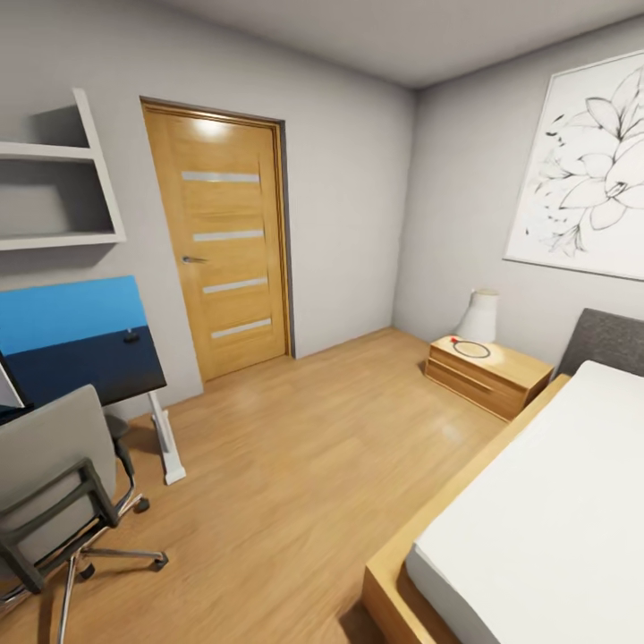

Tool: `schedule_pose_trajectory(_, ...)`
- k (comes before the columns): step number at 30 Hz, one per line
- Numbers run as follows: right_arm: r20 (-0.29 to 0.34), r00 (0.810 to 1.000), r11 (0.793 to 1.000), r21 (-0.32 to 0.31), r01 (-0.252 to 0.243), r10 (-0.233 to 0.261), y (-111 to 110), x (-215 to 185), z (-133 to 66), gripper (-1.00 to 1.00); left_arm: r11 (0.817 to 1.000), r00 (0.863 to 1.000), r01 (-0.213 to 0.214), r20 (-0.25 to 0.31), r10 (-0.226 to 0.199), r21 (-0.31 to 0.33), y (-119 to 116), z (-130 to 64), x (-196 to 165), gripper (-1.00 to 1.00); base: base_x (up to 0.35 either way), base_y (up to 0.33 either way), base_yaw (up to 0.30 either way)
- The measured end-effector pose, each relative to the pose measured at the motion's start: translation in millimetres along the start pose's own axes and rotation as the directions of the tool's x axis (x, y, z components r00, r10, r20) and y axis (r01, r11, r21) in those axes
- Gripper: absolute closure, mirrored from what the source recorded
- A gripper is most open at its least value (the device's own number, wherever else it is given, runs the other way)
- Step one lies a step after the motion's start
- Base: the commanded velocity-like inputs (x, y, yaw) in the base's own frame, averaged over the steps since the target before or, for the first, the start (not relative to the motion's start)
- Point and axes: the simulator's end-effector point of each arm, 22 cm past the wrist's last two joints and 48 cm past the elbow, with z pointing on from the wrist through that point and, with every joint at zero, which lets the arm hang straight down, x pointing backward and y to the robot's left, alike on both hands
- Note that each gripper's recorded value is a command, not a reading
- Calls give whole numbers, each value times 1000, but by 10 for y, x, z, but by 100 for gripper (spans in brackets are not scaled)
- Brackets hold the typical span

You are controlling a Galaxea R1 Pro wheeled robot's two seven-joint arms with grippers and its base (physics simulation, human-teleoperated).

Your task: In the bedroom, organize the workspace by keeping the computer under the desk, ensuring the monitor is on the desk, placing the keyboard on the desk next to the monitor, placing the mouse on the desk next to the keyboard, moving the folder from the swivel chair onto the desk next to the mouse, stacking the notebook on top of the folder with the pen on top of the notebook, and positioning the swivel chair next to the desk.

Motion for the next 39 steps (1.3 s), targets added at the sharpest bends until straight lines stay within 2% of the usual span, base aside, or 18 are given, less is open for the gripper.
schedule_pose_trajectory(9, -1, 1000, 1000, -8, 3, -3, 19, 8, -2, -100, 1000, 1000, -2, -4, 2, 0, 4, 1, 10, -100, 99, 25, 10)
schedule_pose_trajectory(25, -2, 1000, 1000, -11, -1, 1, 59, 11, -9, -100, 1000, 1000, -2, -4, 2, 0, 3, -1, 11, -100, 26, 0, 242)
schedule_pose_trajectory(32, -4, 1000, 1000, -11, 1, -1, 49, 19, -12, -100, 1000, 1000, -2, -6, 2, 0, 3, -6, 20, -100, 272, 0, 211)
schedule_pose_trajectory(39, -5, 1000, 1000, -7, 4, -4, 11, 25, -11, -100, 1000, 1000, -2, -10, 2, 1, -8, -12, 34, -100, 320, 0, 24)
